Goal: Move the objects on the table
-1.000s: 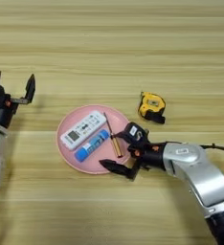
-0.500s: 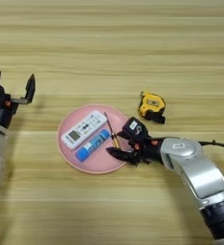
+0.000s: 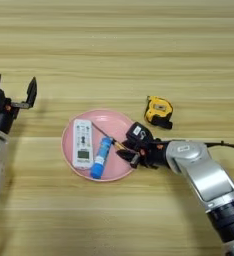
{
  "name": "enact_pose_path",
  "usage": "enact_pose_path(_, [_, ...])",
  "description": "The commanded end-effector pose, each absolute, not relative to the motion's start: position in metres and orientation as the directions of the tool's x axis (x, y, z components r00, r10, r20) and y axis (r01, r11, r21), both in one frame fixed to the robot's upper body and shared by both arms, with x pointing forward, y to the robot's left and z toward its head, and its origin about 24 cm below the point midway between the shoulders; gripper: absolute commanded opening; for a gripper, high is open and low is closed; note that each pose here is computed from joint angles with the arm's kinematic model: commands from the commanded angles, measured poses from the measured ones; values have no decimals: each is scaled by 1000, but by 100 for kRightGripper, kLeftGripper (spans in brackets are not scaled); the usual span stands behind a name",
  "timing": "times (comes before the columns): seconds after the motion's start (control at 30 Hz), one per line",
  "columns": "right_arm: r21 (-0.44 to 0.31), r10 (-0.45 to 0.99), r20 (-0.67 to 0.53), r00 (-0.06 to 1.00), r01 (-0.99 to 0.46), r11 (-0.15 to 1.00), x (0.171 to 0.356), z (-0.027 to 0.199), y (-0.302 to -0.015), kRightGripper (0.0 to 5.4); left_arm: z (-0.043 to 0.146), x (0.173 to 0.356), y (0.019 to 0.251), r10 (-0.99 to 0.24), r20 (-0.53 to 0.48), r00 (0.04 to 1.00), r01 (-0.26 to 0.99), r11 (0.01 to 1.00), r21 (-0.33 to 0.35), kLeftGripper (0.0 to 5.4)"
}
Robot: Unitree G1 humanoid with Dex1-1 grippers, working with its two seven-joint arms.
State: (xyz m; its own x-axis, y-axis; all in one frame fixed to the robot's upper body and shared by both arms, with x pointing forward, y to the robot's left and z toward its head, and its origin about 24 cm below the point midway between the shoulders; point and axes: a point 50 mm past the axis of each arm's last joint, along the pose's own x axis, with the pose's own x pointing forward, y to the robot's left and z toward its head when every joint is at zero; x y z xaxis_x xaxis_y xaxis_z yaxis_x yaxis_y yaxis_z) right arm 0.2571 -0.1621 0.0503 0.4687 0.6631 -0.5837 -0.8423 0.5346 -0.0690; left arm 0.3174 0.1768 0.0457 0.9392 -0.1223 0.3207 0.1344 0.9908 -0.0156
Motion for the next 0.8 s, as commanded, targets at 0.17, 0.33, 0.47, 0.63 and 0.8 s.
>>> enact_pose_path(0.17, [-70,640,-604,475,-832,550,260,50,-166,84,48,319,176,-125,325,937,137,990,-13,540])
enact_pose_path(0.33, [-76,651,-565,506,-818,570,264,59,-165,84,47,319,176,-125,323,938,137,990,-13,540])
enact_pose_path(0.47, [-95,656,-519,548,-800,593,269,71,-166,84,47,319,176,-125,322,939,137,991,-13,540])
enact_pose_path(0.63, [-122,655,-456,603,-771,625,276,83,-167,84,47,319,176,-127,321,939,138,990,-12,540])
enact_pose_path(0.8, [-124,655,-390,647,-742,659,279,95,-168,84,47,319,177,-125,320,939,136,991,-12,540])
